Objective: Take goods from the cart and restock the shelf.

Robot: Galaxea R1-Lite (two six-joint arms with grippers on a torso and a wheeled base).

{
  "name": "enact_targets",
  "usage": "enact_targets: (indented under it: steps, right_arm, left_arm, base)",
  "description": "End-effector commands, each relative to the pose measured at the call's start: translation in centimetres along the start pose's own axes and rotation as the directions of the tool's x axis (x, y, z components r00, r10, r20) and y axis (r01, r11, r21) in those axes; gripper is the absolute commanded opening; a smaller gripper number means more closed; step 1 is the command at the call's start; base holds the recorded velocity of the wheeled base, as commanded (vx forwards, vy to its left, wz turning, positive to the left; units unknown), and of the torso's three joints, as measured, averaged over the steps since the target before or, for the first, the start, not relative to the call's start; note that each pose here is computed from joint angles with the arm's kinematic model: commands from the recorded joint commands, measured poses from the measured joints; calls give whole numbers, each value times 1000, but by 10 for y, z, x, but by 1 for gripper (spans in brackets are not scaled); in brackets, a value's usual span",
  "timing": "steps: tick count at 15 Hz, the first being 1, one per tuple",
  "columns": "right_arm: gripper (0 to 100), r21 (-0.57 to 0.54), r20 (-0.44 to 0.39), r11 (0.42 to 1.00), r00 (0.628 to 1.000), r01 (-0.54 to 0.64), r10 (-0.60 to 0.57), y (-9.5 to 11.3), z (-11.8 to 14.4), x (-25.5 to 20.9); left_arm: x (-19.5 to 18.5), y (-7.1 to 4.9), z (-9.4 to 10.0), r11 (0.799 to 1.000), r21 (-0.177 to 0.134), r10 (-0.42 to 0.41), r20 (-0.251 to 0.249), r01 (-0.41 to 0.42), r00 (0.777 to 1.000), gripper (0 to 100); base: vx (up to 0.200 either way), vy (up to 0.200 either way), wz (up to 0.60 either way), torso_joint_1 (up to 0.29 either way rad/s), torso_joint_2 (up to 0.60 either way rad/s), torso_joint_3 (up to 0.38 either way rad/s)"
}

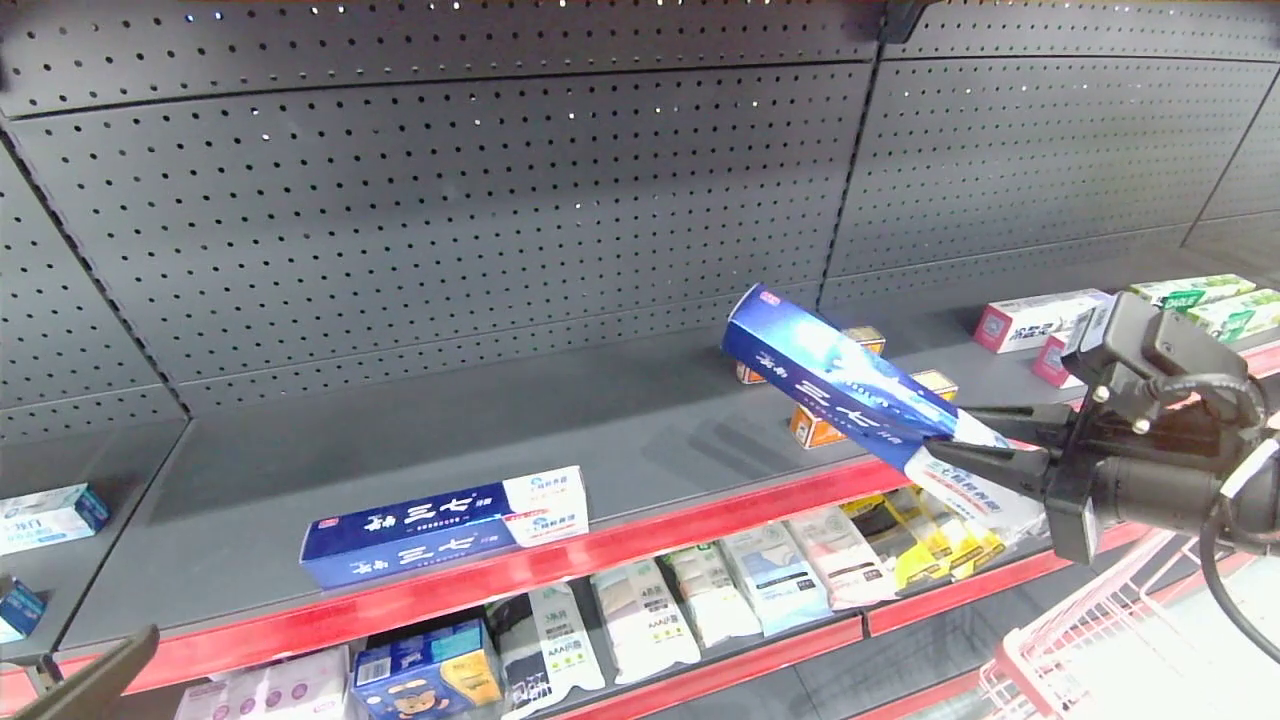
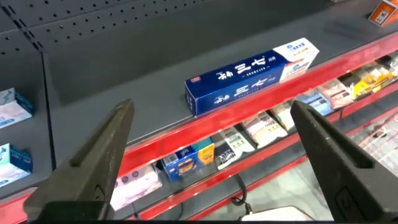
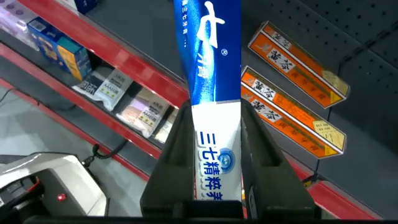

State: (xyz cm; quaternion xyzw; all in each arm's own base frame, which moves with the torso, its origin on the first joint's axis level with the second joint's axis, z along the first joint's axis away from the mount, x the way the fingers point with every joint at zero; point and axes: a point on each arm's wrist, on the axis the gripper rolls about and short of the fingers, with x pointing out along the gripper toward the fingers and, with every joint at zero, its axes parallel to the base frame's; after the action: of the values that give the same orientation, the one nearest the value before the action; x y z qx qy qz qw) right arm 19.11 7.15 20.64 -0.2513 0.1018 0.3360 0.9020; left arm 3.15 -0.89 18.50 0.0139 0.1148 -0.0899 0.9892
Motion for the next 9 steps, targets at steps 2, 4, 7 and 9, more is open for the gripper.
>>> enact_targets:
  steps: [2,4,7,9]
  right_arm:
    - [0,-39,33,999,999,10,-9,0,8,-6]
    - [0,-41,33,999,999,14,-12,1,8,-6]
    - [0,-39,28,999,999,19,-18,0,7,-6]
    - [0,-38,26,999,1000,18,-17,0,6,-6]
  left_arm:
    - [-1,1,-1,1000,-2,7,-3,-7,1000,100]
    - [0,0,-2,1000,4,6,-19,-6,1000,100]
    - [1,0,-2,1000,8,7,-25,-7,1000,100]
    - [1,0,-3,1000,8,7,-27,-7,1000,100]
  base:
    - [0,0,0,0,0,0]
    - [0,0,0,0,0,0]
    - [0,0,0,0,0,0]
    - [0,0,600,0,-2,7]
